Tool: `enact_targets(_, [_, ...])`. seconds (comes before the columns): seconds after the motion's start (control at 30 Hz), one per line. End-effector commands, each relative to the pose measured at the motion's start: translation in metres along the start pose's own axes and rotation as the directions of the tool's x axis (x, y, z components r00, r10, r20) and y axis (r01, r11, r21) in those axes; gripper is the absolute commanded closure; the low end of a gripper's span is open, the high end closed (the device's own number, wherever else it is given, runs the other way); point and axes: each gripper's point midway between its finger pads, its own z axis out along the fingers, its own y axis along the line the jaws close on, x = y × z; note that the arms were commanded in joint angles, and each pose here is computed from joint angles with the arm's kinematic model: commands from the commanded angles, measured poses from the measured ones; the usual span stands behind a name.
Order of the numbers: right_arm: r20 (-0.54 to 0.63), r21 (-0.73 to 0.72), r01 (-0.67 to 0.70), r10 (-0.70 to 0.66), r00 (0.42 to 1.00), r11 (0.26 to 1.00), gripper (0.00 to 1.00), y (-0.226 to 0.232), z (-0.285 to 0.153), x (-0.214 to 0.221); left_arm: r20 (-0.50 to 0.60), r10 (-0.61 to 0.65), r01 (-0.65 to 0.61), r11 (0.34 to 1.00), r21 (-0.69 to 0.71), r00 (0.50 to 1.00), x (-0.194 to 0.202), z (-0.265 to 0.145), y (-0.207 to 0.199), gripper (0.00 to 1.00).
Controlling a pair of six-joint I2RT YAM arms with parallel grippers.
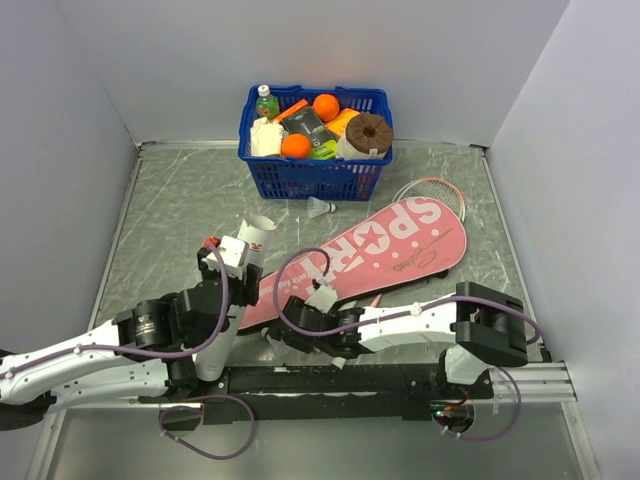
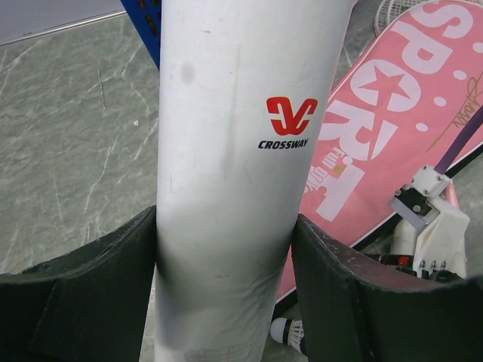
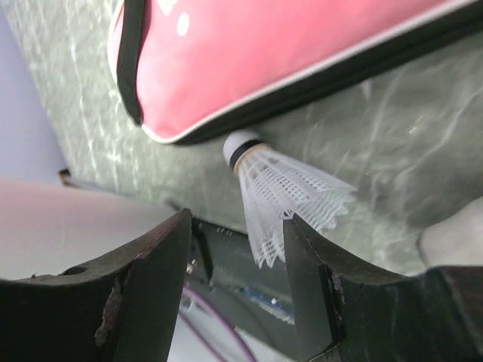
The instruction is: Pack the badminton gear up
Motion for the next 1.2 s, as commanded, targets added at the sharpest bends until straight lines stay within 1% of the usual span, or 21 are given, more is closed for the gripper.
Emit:
enact_targets(0.0, [0.104, 0.028, 0.009, -0.012, 0.995, 1.0, 0.41, 0.005, 0.001, -0.026, -0.044, -0.076, 0.078, 0.996, 0.053, 0.996, 0.01, 0.002, -0.018, 0.99])
enact_targets(0.07, [0.113, 0.019, 0.009, -0.011, 0.994, 1.0, 0.43, 0.007, 0.001, -0.032, -0.048, -0.067, 0.069, 0.996, 0.05, 0.997, 0.012, 0.003, -0.019, 0.99])
enact_targets(0.17, [0.123, 0.019, 0.01, -0.013, 0.992, 1.0, 0.47, 0.004, 0.005, -0.038, -0.052, -0.059, 0.061, 0.997, 0.049, 0.997, 0.013, 0.004, -0.02, 0.99])
enact_targets(0.2, [0.121, 0.02, 0.016, -0.018, 0.993, 1.0, 0.51, 0.002, 0.007, -0.038, -0.054, -0.052, 0.054, 0.998, 0.044, 0.997, 0.015, 0.004, -0.019, 0.99])
enact_targets(0.27, [0.118, 0.012, 0.013, -0.015, 0.993, 1.0, 0.53, 0.002, 0.011, -0.04, -0.059, -0.046, 0.049, 0.998, 0.04, 0.997, 0.016, 0.005, -0.019, 0.99])
enact_targets(0.47, [0.084, -0.012, 0.016, -0.015, 0.996, 1.0, 0.57, 0.001, 0.02, -0.039, -0.069, -0.034, 0.036, 0.999, 0.031, 0.997, 0.02, 0.007, -0.02, 0.99])
enact_targets(0.5, [0.081, -0.037, 0.011, -0.008, 0.997, 0.999, 0.6, 0.004, 0.022, -0.039, -0.069, -0.034, 0.036, 0.999, 0.033, 0.997, 0.02, 0.008, -0.02, 0.99])
enact_targets(0.57, [0.056, -0.047, 0.013, -0.01, 0.998, 0.999, 0.64, 0.003, 0.023, -0.035, -0.069, -0.03, 0.033, 0.999, 0.036, 0.997, 0.02, 0.008, -0.021, 0.99])
enact_targets(0.67, [0.03, -0.075, 0.019, -0.017, 0.999, 0.997, 0.73, 0.005, 0.023, -0.032, -0.072, -0.023, 0.025, 0.999, 0.034, 0.997, 0.022, 0.009, -0.021, 0.99])
enact_targets(0.73, [0.024, -0.079, 0.017, -0.015, 1.0, 0.997, 0.86, 0.002, 0.022, -0.033, -0.073, -0.018, 0.02, 0.999, 0.035, 0.997, 0.022, 0.009, -0.022, 0.99])
enact_targets(0.8, [0.019, -0.084, 0.022, -0.021, 1.0, 0.996, 1.0, 0.0, 0.019, -0.033, -0.069, -0.016, 0.019, 0.999, 0.037, 0.997, 0.021, 0.009, -0.022, 0.99])
enact_targets(0.9, [0.038, -0.086, 0.032, -0.029, 0.999, 0.996, 1.0, -0.005, 0.007, -0.039, -0.06, -0.013, 0.016, 0.999, 0.051, 0.998, 0.019, 0.01, -0.025, 0.99])
enact_targets(0.93, [0.046, -0.067, 0.046, -0.044, 0.998, 0.997, 1.0, -0.01, 0.003, -0.042, -0.057, -0.008, 0.011, 0.998, 0.062, 0.998, 0.018, 0.01, -0.027, 0.99])
enact_targets(0.97, [0.055, -0.088, 0.065, -0.06, 0.997, 0.994, 1.0, -0.004, -0.008, -0.047, -0.06, 0.009, -0.004, 0.996, 0.084, 0.998, 0.019, 0.01, -0.03, 0.99])
enact_targets(1.03, [0.08, -0.087, 0.096, -0.089, 0.993, 0.992, 1.0, -0.007, -0.019, -0.054, -0.054, 0.024, -0.018, 0.993, 0.12, 0.998, 0.018, 0.011, -0.037, 0.99])
enact_targets(1.07, [0.096, -0.094, 0.133, -0.124, 0.988, 0.987, 1.0, -0.007, -0.033, -0.061, -0.057, 0.047, -0.039, 0.991, 0.131, 0.997, 0.019, 0.012, -0.04, 0.99])
enact_targets(1.13, [0.126, -0.084, 0.174, -0.162, 0.979, 0.981, 1.0, -0.01, -0.049, -0.071, -0.054, 0.068, -0.058, 0.984, 0.168, 0.996, 0.017, 0.013, -0.049, 0.99])
enact_targets(1.17, [0.152, -0.115, 0.209, -0.191, 0.97, 0.971, 1.0, -0.003, -0.065, -0.081, -0.059, 0.096, -0.084, 0.982, 0.172, 0.994, 0.019, 0.016, -0.052, 0.99])
